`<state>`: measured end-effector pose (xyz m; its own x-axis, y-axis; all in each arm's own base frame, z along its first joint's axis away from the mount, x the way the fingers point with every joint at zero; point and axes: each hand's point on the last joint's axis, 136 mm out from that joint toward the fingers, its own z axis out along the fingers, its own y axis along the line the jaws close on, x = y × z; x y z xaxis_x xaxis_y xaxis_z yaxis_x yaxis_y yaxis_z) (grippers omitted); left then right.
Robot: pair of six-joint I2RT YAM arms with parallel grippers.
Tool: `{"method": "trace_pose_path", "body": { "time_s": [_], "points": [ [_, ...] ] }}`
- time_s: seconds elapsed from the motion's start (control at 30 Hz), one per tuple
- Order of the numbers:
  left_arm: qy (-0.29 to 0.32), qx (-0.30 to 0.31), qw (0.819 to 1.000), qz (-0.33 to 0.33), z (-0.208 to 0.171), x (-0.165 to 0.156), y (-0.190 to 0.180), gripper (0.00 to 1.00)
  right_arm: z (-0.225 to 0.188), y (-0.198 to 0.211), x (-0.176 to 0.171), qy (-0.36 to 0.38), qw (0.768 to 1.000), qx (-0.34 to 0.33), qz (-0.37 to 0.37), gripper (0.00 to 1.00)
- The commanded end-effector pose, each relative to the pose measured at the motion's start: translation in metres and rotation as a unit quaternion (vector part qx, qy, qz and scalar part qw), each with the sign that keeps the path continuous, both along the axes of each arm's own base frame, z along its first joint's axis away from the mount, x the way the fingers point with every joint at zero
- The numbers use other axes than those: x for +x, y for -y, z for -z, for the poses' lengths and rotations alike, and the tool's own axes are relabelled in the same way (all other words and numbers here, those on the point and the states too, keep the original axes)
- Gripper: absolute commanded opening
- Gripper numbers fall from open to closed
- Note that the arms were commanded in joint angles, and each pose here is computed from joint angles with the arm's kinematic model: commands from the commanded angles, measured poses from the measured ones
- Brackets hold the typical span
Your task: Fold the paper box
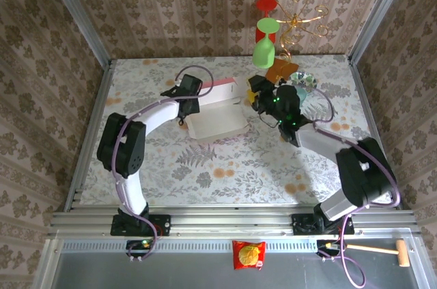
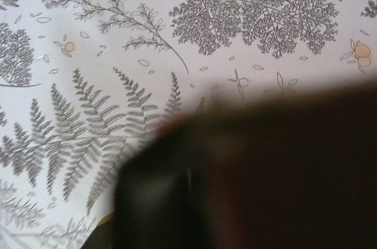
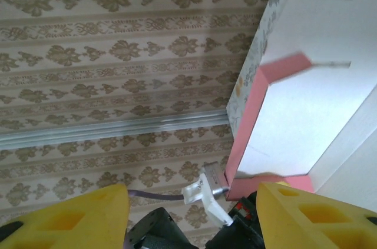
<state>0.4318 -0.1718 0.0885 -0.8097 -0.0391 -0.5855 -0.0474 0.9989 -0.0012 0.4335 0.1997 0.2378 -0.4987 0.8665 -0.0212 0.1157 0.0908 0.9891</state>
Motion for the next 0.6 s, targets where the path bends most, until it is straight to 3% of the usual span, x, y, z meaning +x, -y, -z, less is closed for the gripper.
{"method": "trace_pose_path", "body": {
  "time_s": [0.0, 0.27, 0.57],
  "points": [
    [-0.036, -0.020, 0.998, 0.039, -0.027, -0.018, 0.002, 0.00, 0.016, 0.018, -0.009, -0.062, 0.991, -0.118, 0.005, 0.56],
    [-0.121, -0.070, 0.987, 0.078, -0.063, -0.059, -0.004, 0.00, -0.020, 0.013, -0.012, -0.094, 0.966, -0.237, -0.044, 0.45],
    [-0.149, -0.088, 0.981, 0.091, -0.080, -0.087, 0.004, 0.00, -0.022, -0.014, -0.007, -0.116, 0.955, -0.256, -0.095, 0.42]
  ]
}}
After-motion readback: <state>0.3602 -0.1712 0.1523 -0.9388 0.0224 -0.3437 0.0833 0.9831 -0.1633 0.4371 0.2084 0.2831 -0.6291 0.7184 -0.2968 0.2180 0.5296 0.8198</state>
